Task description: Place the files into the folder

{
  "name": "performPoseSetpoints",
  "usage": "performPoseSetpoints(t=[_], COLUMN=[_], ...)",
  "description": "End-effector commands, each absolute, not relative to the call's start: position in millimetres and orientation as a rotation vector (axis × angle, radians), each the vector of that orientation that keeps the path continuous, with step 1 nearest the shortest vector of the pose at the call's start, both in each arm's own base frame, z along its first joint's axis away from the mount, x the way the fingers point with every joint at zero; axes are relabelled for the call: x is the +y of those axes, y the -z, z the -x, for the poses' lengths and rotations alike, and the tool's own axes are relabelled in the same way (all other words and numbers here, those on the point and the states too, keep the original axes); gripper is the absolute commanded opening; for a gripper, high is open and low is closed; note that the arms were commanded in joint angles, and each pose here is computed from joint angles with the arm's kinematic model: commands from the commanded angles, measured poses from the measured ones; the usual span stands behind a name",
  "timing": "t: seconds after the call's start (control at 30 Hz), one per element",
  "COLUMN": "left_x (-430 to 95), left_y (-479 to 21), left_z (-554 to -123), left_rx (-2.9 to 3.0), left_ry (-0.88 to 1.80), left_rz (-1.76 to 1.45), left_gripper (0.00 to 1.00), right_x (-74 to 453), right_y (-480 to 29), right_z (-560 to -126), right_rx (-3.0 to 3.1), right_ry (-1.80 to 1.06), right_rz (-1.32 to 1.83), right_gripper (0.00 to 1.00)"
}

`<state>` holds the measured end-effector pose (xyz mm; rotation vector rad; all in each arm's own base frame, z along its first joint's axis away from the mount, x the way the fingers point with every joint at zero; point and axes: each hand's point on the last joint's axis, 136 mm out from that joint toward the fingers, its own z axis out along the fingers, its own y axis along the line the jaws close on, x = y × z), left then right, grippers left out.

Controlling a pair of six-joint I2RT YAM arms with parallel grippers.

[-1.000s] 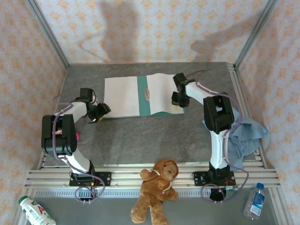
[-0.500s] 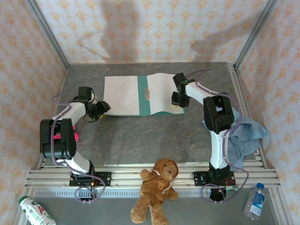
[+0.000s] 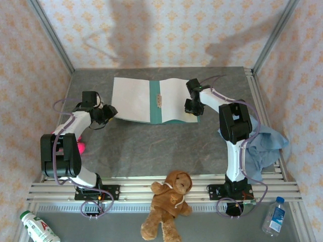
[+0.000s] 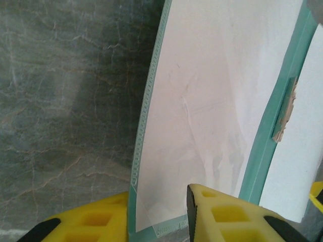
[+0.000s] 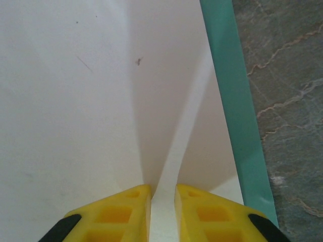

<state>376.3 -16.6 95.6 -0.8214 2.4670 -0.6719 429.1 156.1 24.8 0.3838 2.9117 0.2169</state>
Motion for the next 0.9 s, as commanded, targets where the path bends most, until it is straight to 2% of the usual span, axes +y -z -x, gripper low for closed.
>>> performPoseSetpoints(t=[0.0, 0.33, 0.63, 0.87], left_x=[-21.9, -10.1, -0.1, -10.5], left_y=[-122.3, -139.5, -164.0, -197.3], left_z=[-390.9, -391.5, -383.4, -371.2], left_rx=[2.388, 2.384, 2.419, 2.454], left_ry=[0.708, 0.572, 0.398, 0.172], left_rz=[0.723, 0.605, 0.526, 0.376], left_gripper=[0.23, 0.07, 0.04, 0.04], right_x=[148.5, 151.6, 152.3, 147.6], right_y=[-22.3, -54.8, -113.7, -136.0], right_z=[-410.1, -406.8, -403.0, -391.7], right_rx=[2.959, 2.933, 2.854, 2.816], right_ry=[-0.148, -0.206, -0.274, -0.305], right_rz=[-0.372, -0.377, -0.352, -0.339], right_gripper=[0.21, 0.31, 0.36, 0.37])
